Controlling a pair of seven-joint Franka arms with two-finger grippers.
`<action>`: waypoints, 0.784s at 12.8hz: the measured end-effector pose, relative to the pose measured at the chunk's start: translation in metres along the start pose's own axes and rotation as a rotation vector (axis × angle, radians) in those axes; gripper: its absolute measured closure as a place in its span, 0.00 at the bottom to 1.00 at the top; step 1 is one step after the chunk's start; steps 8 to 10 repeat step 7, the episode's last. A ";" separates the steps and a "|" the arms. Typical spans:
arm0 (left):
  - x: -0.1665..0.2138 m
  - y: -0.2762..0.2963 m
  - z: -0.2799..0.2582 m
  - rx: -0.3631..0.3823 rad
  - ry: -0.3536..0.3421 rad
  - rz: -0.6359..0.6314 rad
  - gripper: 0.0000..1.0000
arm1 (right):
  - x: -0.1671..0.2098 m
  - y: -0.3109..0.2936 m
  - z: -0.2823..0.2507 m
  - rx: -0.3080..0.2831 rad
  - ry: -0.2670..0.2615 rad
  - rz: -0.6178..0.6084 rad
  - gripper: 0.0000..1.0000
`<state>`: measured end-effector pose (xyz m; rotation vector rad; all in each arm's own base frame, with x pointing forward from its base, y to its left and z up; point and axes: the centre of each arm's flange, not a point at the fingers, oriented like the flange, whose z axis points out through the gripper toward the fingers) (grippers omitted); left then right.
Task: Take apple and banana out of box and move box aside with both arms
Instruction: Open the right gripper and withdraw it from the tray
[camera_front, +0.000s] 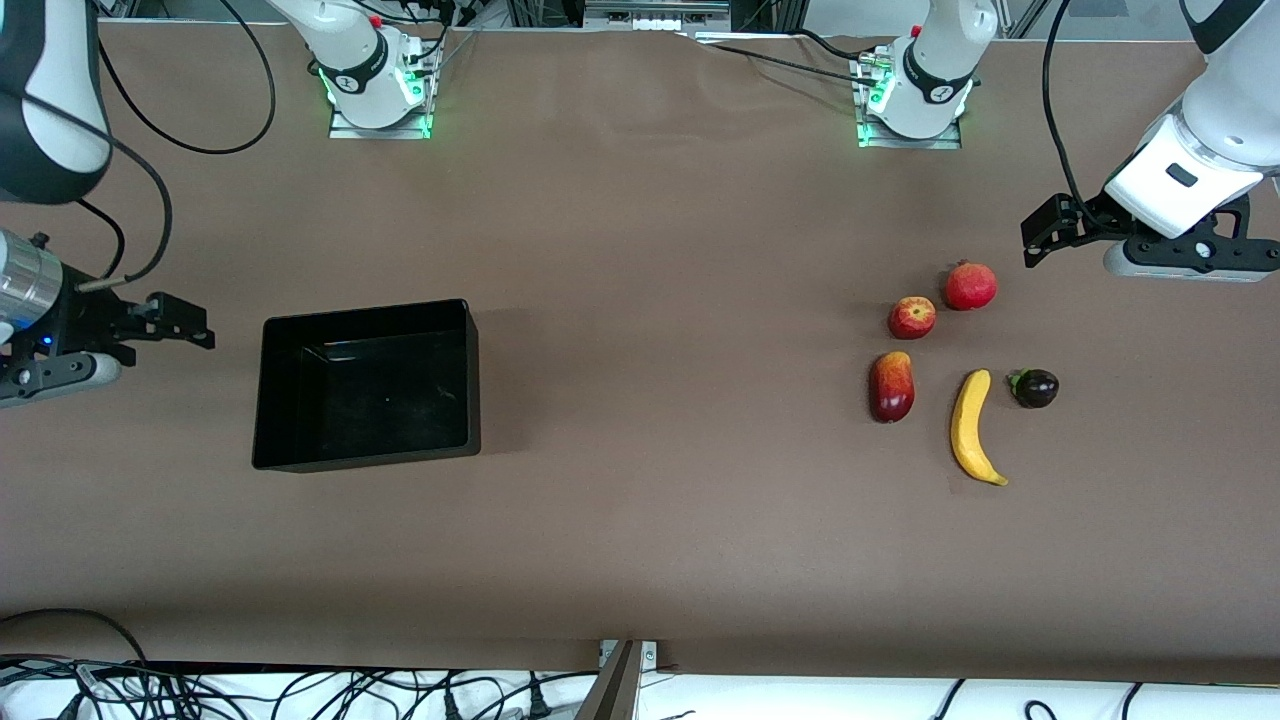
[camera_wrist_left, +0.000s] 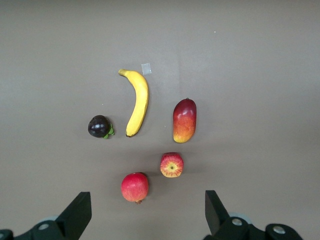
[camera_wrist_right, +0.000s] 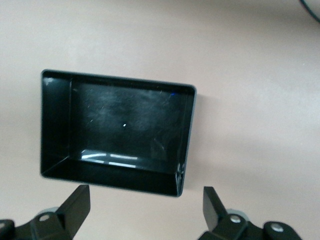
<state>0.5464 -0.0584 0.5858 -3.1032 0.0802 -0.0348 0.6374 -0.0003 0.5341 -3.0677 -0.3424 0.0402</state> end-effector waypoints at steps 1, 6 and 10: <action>0.000 0.000 0.000 0.000 0.000 0.000 0.00 | -0.005 -0.011 -0.015 0.000 0.000 0.006 0.00; 0.000 0.000 0.000 0.000 -0.001 0.000 0.00 | -0.056 -0.034 -0.088 0.003 0.003 0.029 0.00; 0.000 0.000 0.000 0.000 -0.001 0.000 0.00 | -0.057 -0.032 -0.087 0.003 0.001 0.032 0.00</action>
